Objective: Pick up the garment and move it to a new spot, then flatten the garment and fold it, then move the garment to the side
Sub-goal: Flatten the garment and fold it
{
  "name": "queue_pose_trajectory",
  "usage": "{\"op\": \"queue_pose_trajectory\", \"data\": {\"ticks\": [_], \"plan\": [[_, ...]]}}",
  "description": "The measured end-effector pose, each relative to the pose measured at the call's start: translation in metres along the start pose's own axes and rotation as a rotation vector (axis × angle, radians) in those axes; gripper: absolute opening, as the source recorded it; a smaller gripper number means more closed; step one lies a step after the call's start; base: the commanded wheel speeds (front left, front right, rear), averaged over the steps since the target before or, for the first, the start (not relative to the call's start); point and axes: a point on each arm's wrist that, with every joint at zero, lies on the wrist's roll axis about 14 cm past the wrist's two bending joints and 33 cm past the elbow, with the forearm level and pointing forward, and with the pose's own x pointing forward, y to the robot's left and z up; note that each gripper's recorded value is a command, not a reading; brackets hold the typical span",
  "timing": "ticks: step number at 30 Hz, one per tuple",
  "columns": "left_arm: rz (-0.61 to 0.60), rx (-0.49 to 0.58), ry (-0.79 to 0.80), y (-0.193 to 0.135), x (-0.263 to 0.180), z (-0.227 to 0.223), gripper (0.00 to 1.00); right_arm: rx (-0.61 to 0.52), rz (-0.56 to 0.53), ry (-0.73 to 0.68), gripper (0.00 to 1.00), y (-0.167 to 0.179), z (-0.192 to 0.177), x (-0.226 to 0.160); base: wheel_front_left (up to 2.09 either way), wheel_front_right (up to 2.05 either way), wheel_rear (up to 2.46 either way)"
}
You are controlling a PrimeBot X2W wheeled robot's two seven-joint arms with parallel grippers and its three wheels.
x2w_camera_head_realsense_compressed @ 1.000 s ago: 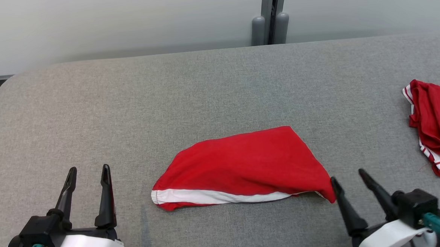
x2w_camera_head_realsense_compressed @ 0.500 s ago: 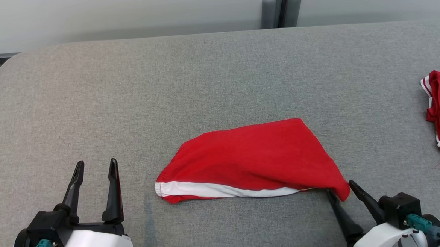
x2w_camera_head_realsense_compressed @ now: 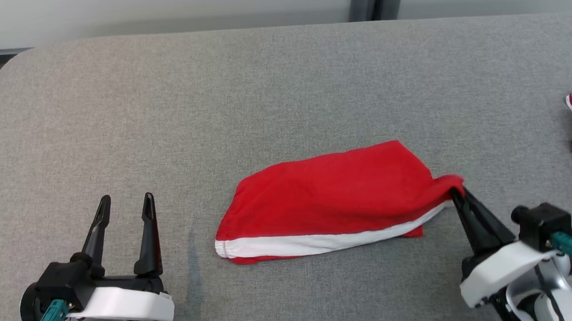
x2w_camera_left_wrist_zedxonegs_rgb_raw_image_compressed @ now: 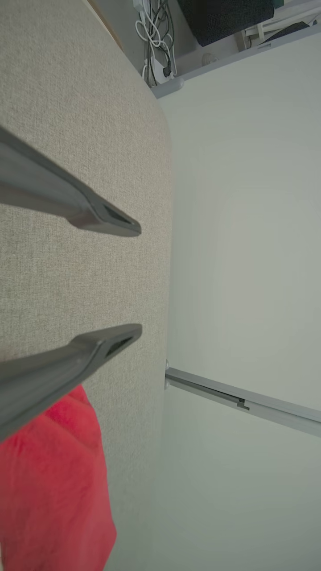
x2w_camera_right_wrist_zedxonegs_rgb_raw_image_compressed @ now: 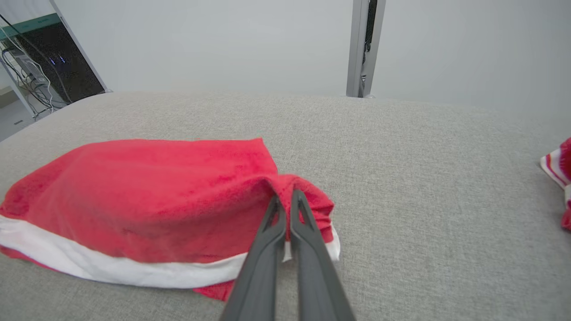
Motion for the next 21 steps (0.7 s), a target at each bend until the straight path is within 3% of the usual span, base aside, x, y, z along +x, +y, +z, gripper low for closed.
{"op": "queue_pose_trajectory", "data": {"ticks": [8,16,17,18,19,21], "plan": [[0.000,-0.002,0.014,0.000,0.010,-0.008,1.00,0.010,0.039,0.020,0.00,0.001,0.001,0.035,0.00,0.00,0.00],[-0.009,-0.003,0.036,-0.002,0.019,-0.019,1.00,0.027,0.080,0.099,0.00,0.007,-0.022,0.067,0.00,0.00,0.00],[-0.013,-0.002,0.041,-0.002,0.018,-0.021,1.00,0.035,0.079,0.106,0.18,0.007,-0.024,0.069,0.00,0.00,0.00],[-0.015,-0.003,0.043,-0.003,0.019,-0.022,1.00,0.039,0.077,0.109,0.47,0.008,-0.026,0.070,0.00,0.00,0.00],[-0.015,-0.004,0.044,-0.003,0.019,-0.022,1.00,0.047,0.074,0.117,1.00,0.008,-0.029,0.071,0.00,0.00,0.00],[-0.018,-0.005,0.046,-0.004,0.020,-0.023,1.00,0.060,0.069,0.130,1.00,0.007,-0.034,0.071,0.00,0.00,0.00]]}}
